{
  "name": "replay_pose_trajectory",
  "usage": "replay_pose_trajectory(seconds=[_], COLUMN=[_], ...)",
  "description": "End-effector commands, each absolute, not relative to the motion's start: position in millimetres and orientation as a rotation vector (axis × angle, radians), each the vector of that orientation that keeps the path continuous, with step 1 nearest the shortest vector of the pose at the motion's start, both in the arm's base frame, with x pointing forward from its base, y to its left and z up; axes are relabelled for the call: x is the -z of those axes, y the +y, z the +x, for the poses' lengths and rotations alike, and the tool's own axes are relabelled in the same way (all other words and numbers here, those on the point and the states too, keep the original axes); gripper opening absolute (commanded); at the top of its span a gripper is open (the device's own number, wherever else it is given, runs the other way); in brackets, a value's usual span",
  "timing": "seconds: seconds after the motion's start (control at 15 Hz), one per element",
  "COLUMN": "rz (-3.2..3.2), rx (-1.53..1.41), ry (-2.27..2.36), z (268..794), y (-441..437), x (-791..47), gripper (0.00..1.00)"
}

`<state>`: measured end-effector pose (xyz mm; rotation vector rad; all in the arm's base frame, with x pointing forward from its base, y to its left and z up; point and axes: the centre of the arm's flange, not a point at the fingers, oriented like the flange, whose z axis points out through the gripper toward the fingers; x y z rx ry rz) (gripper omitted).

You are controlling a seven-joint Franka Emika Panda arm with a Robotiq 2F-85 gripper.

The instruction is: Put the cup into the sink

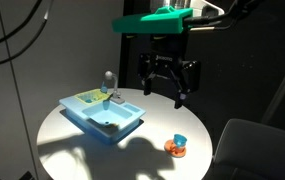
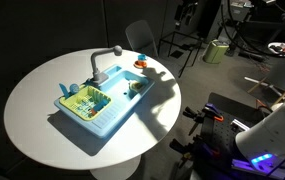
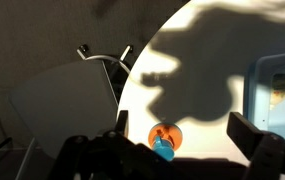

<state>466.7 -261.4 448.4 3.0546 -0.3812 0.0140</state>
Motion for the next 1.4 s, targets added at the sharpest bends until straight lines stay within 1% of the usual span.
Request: replay_pose_trajectory(seconds=[0.0, 0.73, 1.13, 1.2, 1.27, 1.33], rz=[3.067, 3.086, 3.071, 3.069, 3.070, 3.071], rx=[0.005, -0.092, -0.066, -0.056, -0.045, -0.037], ry=[-0.334, -0.123, -0.053, -0.075, -0.073, -0.071], z=[475.4, 536.3, 578.0, 582.1, 560.0, 563.5], y=[-265.6, -305.9, -321.3, -322.3, -307.7, -308.5], x=[-441.1, -402.0, -362.7, -359.5, -359.9, -354.4], gripper=[1.00, 1.00, 1.00, 1.00, 1.00, 1.00])
